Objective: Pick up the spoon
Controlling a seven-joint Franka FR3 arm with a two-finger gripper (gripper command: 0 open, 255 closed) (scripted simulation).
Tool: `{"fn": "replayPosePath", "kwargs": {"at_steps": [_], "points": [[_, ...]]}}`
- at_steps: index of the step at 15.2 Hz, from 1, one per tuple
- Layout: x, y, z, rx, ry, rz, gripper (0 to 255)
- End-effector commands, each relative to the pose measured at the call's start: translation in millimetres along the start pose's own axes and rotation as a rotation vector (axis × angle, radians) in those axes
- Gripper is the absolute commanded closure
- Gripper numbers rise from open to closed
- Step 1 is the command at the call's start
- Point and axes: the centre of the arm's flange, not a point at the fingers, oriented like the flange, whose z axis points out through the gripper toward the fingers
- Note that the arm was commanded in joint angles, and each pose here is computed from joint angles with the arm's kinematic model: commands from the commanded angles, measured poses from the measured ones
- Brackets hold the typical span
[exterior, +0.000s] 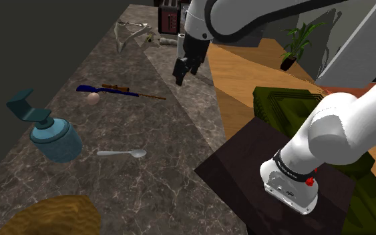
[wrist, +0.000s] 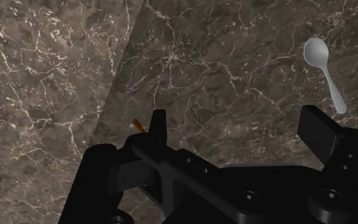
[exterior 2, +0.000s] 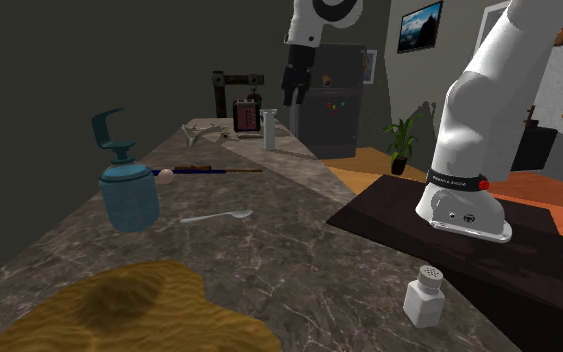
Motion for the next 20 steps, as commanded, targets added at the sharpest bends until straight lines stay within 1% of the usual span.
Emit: {"fn": "replayPosePath", "kwargs": {"at_steps": [1, 10, 20], "points": [[7.1, -12.3, 20.8, 0.013, 0.004, -0.027, 0], [43.2, -75.7, 107.8, 0.069, 0.016, -0.148, 0], [74.7, -156.4, 199.4, 0.132, 0.029, -0.283, 0]]}}
